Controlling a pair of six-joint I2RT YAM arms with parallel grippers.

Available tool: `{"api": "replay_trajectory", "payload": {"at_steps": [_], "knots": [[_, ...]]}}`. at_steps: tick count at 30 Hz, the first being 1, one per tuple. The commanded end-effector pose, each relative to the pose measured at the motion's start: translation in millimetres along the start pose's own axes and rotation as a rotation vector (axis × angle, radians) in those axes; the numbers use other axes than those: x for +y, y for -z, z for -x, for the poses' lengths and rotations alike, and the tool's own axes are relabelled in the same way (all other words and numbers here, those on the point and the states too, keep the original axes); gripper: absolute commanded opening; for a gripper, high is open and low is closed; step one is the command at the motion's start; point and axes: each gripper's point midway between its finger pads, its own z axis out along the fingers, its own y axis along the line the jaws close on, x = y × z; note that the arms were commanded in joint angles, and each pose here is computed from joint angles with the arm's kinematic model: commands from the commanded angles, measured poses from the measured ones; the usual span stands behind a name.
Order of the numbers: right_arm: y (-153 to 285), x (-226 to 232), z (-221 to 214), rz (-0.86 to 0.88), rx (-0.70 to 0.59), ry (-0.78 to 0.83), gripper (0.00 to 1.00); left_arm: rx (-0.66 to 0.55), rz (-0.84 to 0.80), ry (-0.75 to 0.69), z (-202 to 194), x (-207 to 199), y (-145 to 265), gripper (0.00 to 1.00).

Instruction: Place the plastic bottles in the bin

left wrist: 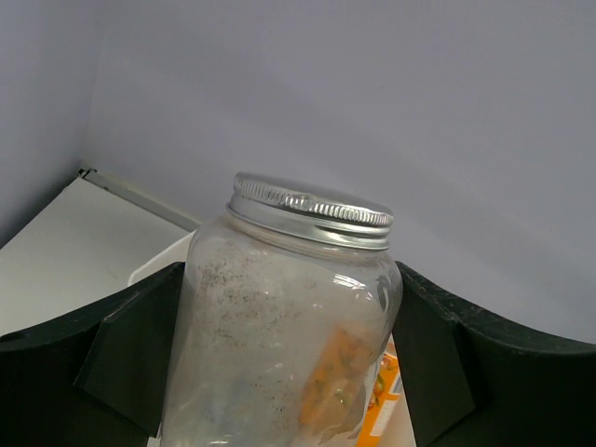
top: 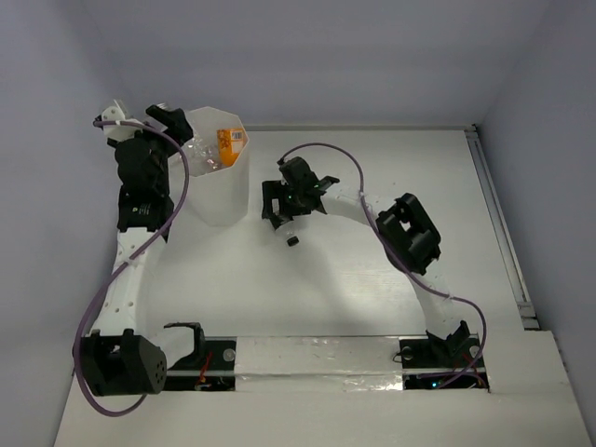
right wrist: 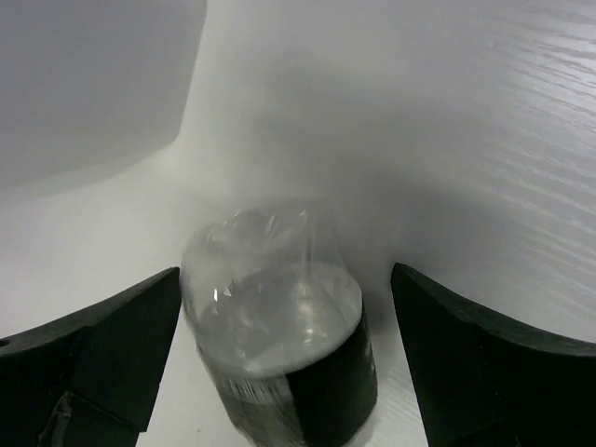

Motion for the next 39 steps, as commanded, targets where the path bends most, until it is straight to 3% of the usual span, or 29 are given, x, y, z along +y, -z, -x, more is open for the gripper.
{"api": "replay_trajectory", "payload": {"at_steps": [1,3,6,7,10,13,18,21,22,33,37,39], "knots": [[5.8,-8.0,0.9,-0.076,0.002,0.053,0.98,-0.145,-0.032,0.008,24.7,-4.2,-3.7,0.42],[6.6,-15.5,0.4,-0.113,-0.001,0.062,0.95,-0.168,-0.024,0.001,24.8,-1.0,-7.3,0.41],[4.8,-19.3,-4.6,-0.113,-0.004,0.065,0.78,-0.153,-0.025,-0.021,16.9,1.0,-15.1,0.42],[5.0,-18.4,-4.2,-0.108,-0.011,0.061,0.67,-0.148,-0.025,-0.022,14.0,1.6,-17.0,0.42],[10.0,-12.7,-0.9,-0.075,-0.045,0.052,0.56,-0.141,-0.031,-0.024,8.2,3.1,-18.5,0.51],[26.6,-1.5,10.5,-0.031,-0.103,0.051,0.55,-0.143,-0.024,-0.026,4.7,6.5,-18.5,0.61],[63.2,15.9,31.4,0.027,-0.204,0.062,0.52,-0.134,-0.036,-0.015,1.8,4.7,-19.4,0.69],[92.1,25.6,44.3,0.052,-0.263,0.074,0.52,-0.129,-0.039,-0.004,0.7,4.5,-15.9,0.88],[105.8,31.6,50.0,0.071,-0.289,0.083,0.52,-0.136,-0.045,0.001,4.6,2.4,-13.0,0.98],[230.5,115.8,103.7,0.403,-0.527,0.139,0.51,-0.189,-0.085,0.081,46.4,-17.4,25.0,0.99],[280.2,155.5,127.7,0.532,-0.642,0.161,0.51,-0.205,-0.137,0.14,64.6,-28.1,65.9,0.99],[300.9,169.0,144.9,0.575,-0.709,0.167,0.51,-0.167,-0.139,0.142,55.1,-24.2,82.3,0.99]]}}
